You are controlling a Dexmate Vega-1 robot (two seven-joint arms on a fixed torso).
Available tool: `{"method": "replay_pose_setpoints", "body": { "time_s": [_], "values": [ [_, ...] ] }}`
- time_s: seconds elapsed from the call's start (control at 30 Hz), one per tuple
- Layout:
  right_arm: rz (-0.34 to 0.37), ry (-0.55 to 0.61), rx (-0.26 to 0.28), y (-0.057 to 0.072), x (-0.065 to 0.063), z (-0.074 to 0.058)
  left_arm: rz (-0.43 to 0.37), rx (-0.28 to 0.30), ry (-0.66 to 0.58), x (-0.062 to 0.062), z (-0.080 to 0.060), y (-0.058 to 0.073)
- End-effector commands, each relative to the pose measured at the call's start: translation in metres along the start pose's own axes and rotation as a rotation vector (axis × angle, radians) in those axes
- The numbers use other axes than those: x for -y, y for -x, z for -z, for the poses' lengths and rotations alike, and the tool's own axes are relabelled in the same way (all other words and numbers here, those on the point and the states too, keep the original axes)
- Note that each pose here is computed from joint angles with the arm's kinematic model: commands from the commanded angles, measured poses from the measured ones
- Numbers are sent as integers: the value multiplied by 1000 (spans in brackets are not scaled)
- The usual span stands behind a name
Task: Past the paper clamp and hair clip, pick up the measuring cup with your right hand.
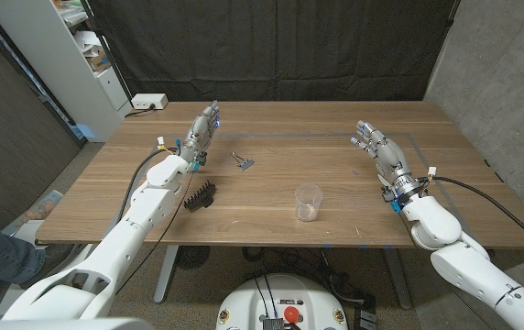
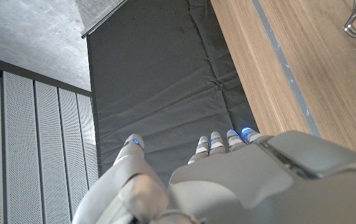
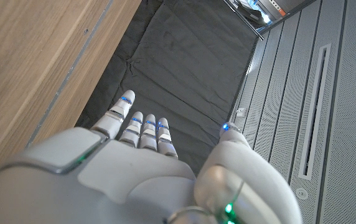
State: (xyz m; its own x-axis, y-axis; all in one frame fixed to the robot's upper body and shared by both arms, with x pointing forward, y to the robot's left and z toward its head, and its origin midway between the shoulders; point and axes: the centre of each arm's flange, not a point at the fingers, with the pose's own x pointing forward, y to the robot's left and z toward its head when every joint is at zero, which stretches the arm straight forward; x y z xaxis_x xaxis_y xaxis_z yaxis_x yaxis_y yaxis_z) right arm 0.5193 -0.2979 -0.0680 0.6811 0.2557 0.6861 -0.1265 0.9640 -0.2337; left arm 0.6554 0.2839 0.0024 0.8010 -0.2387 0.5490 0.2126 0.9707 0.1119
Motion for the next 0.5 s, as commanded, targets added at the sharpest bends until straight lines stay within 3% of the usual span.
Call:
{"method": "replay_pose_setpoints", "body": {
  "time_s": [0.03,0.5],
  "values": [
    [-2,-2,8,10,-3,-2,2,-1,-5,3,-1,-1],
    [-1,22,7,23,-4,-5,7,0,-4,7,-1,-1]
  ]
}}
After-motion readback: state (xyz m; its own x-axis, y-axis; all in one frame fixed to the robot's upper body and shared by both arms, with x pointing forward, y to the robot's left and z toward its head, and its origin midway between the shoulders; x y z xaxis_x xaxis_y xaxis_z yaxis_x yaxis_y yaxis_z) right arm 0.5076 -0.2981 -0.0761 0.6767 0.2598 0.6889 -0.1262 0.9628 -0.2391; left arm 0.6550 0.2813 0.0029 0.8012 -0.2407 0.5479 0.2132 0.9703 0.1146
